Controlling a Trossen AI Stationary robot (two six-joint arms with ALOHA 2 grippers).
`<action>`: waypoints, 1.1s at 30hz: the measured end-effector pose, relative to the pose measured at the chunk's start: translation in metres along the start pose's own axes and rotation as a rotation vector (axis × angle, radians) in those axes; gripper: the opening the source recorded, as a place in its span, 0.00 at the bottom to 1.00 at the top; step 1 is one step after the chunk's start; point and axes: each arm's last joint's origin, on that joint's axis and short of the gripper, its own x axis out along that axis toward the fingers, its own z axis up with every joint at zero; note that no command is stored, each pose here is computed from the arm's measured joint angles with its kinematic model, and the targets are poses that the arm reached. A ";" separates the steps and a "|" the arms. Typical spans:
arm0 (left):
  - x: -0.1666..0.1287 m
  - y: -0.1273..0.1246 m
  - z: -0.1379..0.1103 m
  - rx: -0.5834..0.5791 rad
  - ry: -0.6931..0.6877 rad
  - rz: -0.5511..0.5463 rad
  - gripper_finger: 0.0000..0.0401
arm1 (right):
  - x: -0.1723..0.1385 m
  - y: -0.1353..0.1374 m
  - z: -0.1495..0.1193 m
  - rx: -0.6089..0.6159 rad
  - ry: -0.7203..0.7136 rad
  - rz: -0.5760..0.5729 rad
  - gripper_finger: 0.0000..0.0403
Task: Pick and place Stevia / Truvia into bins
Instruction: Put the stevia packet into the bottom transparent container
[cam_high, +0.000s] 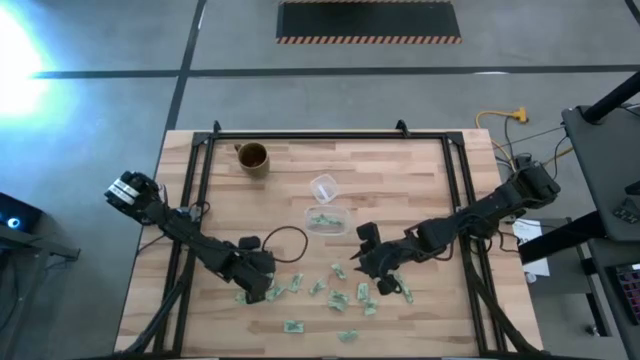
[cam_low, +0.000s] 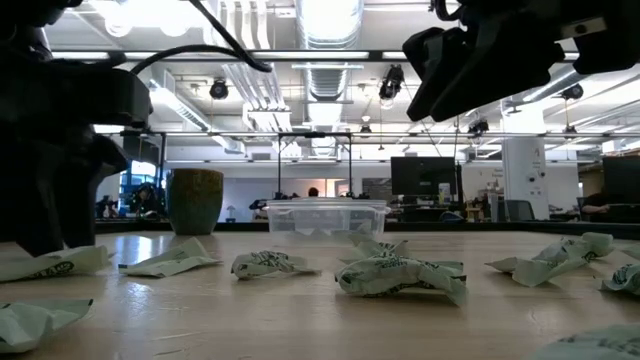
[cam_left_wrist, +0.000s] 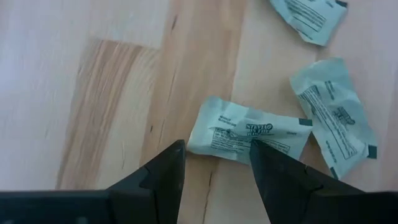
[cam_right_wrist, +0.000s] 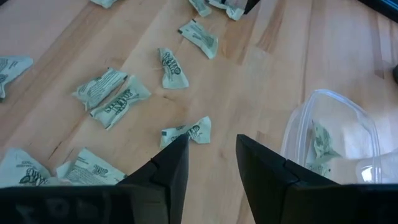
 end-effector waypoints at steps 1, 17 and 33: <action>0.000 0.000 -0.001 0.010 0.002 0.001 0.42 | 0.000 0.000 0.000 0.004 0.000 0.000 0.30; 0.001 0.003 -0.002 0.162 -0.010 0.047 0.03 | 0.000 0.000 0.000 0.111 -0.001 -0.001 0.24; -0.016 0.009 0.005 0.326 -0.160 0.171 0.00 | 0.000 -0.001 0.000 0.173 0.001 -0.078 0.18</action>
